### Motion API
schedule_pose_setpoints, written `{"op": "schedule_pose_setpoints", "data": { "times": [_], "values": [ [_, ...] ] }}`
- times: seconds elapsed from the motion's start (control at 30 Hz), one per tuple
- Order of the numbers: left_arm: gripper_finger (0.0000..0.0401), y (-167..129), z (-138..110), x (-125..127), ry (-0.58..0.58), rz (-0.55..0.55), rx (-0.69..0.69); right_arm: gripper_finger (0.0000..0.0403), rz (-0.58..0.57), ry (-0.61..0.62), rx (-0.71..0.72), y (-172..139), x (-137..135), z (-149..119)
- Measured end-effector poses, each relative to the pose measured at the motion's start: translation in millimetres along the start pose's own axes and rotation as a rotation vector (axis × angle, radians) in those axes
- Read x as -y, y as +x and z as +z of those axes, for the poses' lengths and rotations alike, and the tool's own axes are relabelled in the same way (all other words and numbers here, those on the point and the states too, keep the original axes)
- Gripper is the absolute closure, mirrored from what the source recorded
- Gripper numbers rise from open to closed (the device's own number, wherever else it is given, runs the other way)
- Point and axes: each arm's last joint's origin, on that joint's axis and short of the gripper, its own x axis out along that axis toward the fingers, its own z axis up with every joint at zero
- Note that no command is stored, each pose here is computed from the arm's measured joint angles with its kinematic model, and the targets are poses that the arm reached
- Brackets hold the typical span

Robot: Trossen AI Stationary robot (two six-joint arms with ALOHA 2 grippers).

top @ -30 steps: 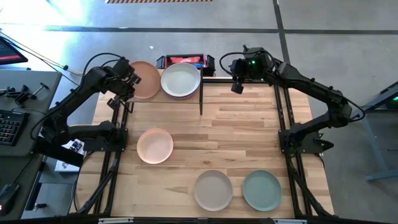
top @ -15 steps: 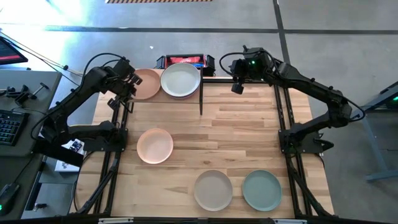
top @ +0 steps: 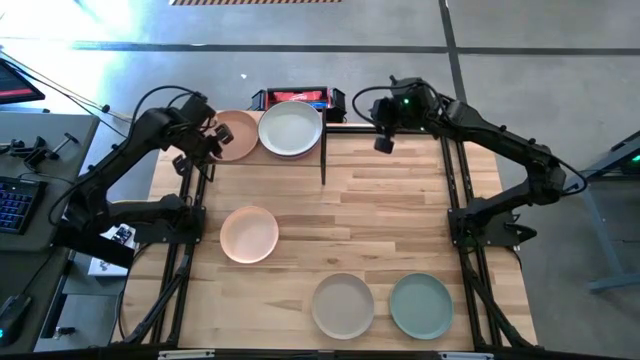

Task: Place and stack plates onto a shelf
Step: Stack the light blue plate on top of the orange plate on the shelf

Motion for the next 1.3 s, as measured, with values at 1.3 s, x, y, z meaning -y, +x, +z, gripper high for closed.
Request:
{"op": "schedule_pose_setpoints", "data": {
  "times": [1.3],
  "values": [
    [0.0336,-17,-116,0,1.122,-0.249,-0.157,0.0293,0.732,0.190,-0.531,-46,-193,-31]
  ]
}}
